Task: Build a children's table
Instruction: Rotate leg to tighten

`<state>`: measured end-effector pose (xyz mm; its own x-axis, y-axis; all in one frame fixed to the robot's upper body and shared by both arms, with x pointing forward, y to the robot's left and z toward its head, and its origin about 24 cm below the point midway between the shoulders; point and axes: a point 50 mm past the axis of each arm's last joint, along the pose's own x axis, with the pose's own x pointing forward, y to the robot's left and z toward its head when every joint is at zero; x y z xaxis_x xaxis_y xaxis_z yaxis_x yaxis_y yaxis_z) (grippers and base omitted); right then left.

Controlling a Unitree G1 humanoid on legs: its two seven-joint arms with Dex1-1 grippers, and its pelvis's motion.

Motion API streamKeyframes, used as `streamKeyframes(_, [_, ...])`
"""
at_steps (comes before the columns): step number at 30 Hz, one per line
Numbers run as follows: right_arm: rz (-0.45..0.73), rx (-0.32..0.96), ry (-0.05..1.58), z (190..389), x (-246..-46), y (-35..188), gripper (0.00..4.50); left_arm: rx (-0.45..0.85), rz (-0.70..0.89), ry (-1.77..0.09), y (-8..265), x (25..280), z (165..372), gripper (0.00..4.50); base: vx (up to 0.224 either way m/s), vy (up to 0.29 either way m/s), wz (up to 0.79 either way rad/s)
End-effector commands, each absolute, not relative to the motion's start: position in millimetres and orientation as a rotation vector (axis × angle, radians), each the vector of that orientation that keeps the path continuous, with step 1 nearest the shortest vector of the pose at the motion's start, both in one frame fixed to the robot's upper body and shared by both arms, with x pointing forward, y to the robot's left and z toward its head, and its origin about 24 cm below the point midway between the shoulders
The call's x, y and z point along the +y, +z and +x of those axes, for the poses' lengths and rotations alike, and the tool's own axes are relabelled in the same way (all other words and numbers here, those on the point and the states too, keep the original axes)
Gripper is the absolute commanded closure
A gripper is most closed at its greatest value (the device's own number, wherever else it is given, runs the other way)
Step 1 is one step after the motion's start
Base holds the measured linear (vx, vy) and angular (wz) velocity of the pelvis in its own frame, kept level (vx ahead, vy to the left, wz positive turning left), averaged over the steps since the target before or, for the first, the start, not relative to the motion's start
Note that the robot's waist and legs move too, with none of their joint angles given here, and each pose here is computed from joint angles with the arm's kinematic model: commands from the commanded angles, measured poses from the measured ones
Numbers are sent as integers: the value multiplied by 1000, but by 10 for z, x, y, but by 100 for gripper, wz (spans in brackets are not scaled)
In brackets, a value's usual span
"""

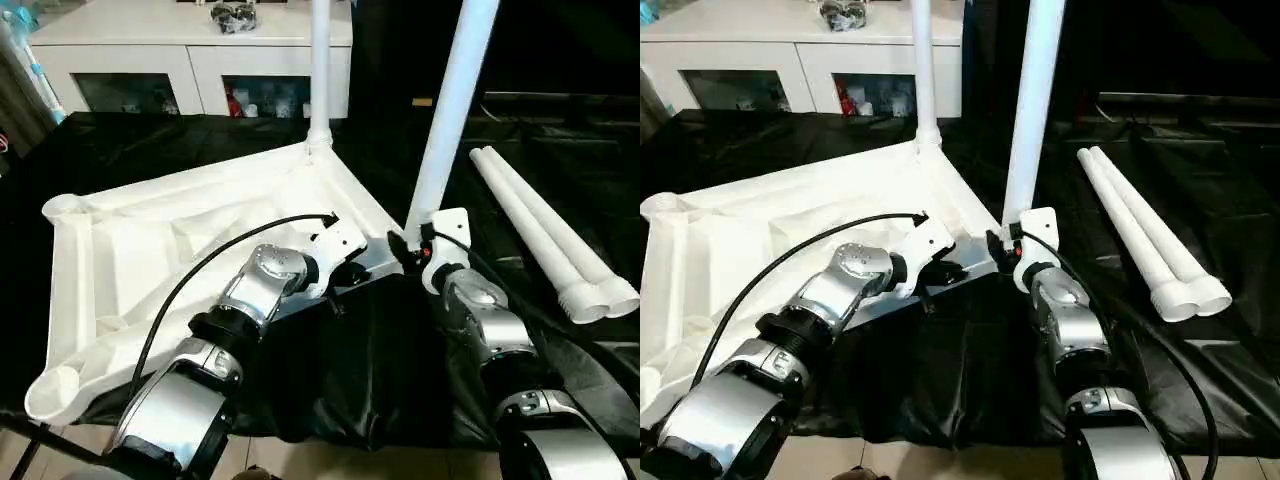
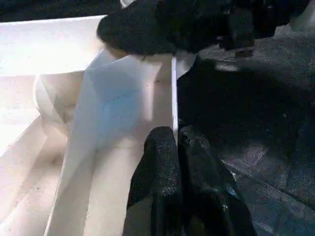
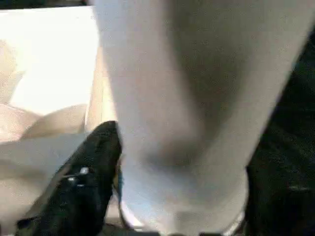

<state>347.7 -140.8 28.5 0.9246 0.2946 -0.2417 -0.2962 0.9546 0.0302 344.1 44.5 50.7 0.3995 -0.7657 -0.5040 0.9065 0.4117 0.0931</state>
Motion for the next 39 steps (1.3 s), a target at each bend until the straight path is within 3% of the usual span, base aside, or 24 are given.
streamKeyframes(1, [5, 312, 471, 3374, -1035, 136, 74, 360, 402, -1227, 551, 174, 3331, 450, 0, 0, 0])
streamKeyframes(6, [-35, 271, 510, 3369, -1157, 171, 54, 358, 414, -1294, 532, 285, 3297, 450, 0, 0, 0])
streamKeyframes(12, [-117, 240, 820, 3190, -1319, 240, 54, 378, 430, -1426, 515, 528, 3235, 450, 0, 0, 0])
streamKeyframes(20, [-139, 306, 1181, 2892, -1469, 306, 54, 427, 463, -1485, 539, 772, 3250, 450, 0, 0, 0])
streamKeyframes(21, [-134, 317, 1211, 2863, -1476, 312, 78, 434, 467, -1493, 540, 794, 3250, 450, 0, 0, 0])
streamKeyframes(33, [-115, 343, 1298, 2752, -1431, 320, 153, 453, 487, -1509, 549, 908, 3257, 450, 0, 0, 0])
streamKeyframes(37, [-104, 314, 1227, 2777, -1401, 301, 176, 444, 464, -1479, 536, 881, 3263, 450, 0, 0, 0])
streamKeyframes(39, [-82, 292, 1097, 2867, -1378, 272, 178, 431, 435, -1436, 539, 819, 3289, 450, 0, 0, 0])
